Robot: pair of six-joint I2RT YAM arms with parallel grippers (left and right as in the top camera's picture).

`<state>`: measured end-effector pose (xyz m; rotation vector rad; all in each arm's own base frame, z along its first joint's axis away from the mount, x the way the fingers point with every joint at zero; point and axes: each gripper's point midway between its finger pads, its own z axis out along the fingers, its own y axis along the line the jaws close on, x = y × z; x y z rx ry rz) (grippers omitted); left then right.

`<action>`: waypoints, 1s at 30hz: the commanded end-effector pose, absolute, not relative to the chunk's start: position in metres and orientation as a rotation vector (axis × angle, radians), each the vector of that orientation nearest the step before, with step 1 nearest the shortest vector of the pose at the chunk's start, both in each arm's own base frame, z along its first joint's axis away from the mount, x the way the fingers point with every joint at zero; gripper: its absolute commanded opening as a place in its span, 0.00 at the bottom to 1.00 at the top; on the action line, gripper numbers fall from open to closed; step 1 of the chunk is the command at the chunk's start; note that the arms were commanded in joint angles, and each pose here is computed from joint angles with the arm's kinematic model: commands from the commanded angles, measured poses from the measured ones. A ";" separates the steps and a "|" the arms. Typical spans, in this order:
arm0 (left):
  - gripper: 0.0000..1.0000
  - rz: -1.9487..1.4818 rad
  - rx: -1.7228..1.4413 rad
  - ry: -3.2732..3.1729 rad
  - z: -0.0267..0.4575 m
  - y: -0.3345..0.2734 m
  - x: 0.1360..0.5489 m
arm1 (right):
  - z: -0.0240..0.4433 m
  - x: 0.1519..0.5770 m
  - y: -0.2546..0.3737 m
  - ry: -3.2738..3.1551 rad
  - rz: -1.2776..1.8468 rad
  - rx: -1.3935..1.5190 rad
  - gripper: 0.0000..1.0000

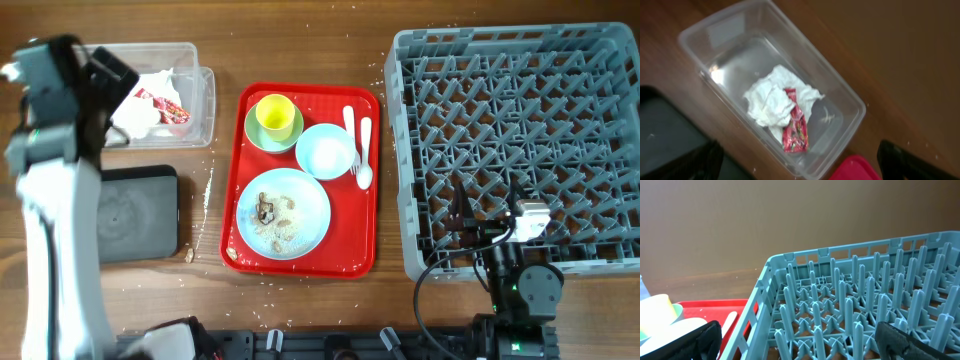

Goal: Sort waste into correct bins and load items into the dishwasher rack

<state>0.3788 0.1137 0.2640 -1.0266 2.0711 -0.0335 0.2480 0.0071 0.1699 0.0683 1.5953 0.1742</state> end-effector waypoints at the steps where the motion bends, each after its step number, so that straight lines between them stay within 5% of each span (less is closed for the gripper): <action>1: 1.00 0.028 -1.118 1.889 0.323 0.133 0.307 | 0.172 0.248 0.007 1.586 0.166 0.056 1.00; 6: 1.00 -0.088 -1.445 1.795 0.311 0.180 0.232 | 0.181 0.248 0.001 1.548 0.151 0.095 1.00; 9: 1.00 -0.072 -1.590 1.861 0.281 0.187 0.219 | 0.225 0.239 0.032 1.352 0.935 0.483 1.00; 12: 1.00 -0.076 -1.622 1.894 0.269 0.191 0.222 | 0.209 0.244 0.019 1.187 1.406 1.072 1.00; 18: 1.00 -0.081 -1.665 1.938 0.252 0.197 0.229 | 0.361 0.192 -0.001 0.814 1.068 0.510 1.00; 21: 1.00 -0.081 -1.667 1.941 0.251 0.197 0.229 | 0.412 0.199 0.011 0.901 0.872 0.344 1.00; 24: 1.00 -0.081 -1.667 1.941 0.251 0.197 0.229 | 0.467 0.264 0.054 1.209 0.801 0.067 1.00; 30: 1.00 -0.081 -1.667 1.941 0.251 0.197 0.229 | 0.487 0.368 0.132 1.657 0.883 -0.288 1.00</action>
